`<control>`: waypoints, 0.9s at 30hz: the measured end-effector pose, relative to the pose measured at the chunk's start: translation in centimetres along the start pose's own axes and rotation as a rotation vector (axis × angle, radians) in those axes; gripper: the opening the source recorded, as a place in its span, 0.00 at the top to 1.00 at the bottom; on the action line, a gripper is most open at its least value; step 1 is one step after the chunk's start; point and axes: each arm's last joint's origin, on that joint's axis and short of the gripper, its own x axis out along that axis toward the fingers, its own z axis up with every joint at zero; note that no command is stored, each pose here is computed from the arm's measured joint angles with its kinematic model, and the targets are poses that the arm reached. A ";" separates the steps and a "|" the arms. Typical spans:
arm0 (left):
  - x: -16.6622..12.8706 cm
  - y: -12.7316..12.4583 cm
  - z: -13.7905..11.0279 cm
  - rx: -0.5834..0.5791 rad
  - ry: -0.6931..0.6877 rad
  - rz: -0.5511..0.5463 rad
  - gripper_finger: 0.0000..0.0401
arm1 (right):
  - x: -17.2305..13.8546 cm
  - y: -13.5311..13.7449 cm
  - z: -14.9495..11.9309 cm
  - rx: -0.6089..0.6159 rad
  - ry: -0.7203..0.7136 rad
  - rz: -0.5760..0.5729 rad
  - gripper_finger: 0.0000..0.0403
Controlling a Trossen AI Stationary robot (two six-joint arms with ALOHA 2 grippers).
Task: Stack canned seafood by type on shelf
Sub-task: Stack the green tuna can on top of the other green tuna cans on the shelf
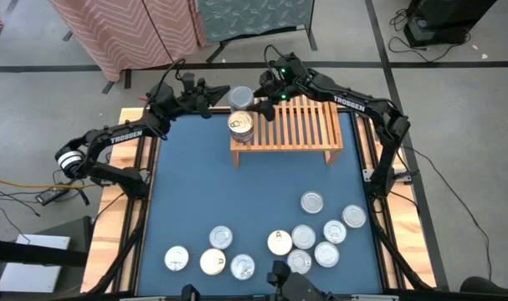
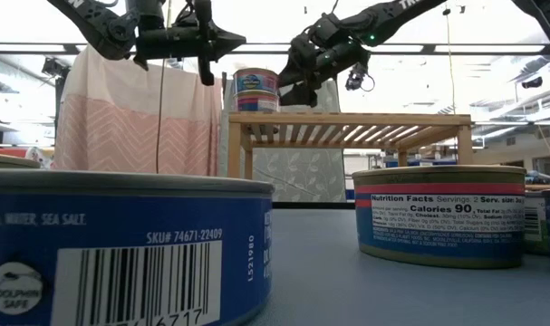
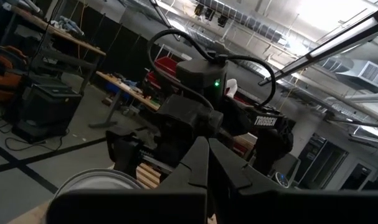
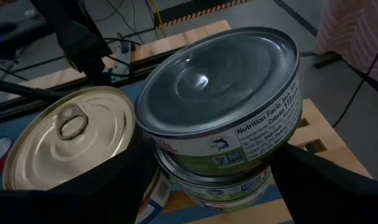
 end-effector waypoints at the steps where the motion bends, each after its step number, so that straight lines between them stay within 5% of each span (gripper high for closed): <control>1: 0.0 0.0 0.0 0.000 0.000 0.000 0.99 | 0.0 0.0 0.0 -0.001 0.002 -0.003 0.20; 17: 0.0 0.0 0.0 0.019 0.001 0.001 0.99 | -1.9 1.1 0.7 -0.067 0.005 -0.049 0.21; 27: 0.0 0.0 -0.2 0.017 0.026 -0.009 0.99 | -3.1 0.8 0.8 -0.064 0.036 -0.189 0.23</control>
